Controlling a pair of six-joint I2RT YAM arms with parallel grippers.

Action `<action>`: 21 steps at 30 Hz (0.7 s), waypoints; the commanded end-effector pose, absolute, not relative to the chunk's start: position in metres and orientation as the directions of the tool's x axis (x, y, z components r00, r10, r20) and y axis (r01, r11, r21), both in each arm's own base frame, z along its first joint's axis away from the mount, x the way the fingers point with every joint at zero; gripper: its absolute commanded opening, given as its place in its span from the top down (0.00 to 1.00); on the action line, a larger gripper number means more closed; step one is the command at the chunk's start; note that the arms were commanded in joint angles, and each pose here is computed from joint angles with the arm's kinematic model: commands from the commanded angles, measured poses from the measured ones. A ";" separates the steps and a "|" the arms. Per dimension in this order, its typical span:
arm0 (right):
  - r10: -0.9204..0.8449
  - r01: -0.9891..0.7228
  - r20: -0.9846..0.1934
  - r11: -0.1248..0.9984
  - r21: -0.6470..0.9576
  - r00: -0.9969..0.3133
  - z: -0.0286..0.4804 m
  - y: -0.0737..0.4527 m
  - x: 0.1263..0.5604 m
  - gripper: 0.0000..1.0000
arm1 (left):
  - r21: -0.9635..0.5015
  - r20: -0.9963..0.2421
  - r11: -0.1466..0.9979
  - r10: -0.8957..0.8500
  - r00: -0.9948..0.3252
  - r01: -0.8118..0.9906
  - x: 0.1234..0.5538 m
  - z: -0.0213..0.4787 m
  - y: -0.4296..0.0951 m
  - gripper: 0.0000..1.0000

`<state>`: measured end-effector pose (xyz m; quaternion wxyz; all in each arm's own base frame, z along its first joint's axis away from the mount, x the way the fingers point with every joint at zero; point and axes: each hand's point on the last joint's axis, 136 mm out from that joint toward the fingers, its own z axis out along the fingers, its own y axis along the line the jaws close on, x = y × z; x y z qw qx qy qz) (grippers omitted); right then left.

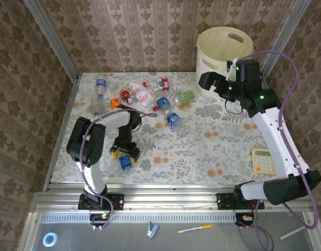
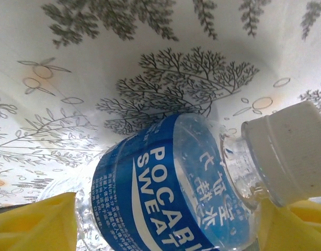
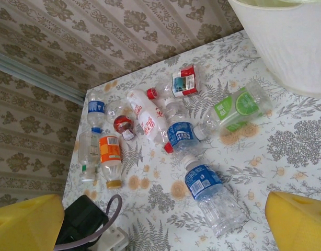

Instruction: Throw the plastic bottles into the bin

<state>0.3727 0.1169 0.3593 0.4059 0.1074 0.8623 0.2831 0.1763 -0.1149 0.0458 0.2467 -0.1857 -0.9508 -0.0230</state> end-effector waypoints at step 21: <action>0.422 -0.101 -0.668 0.797 0.596 -0.613 0.378 0.124 0.371 0.00 | -0.065 0.185 0.974 0.226 -0.956 0.218 0.272 0.055 -0.121 0.36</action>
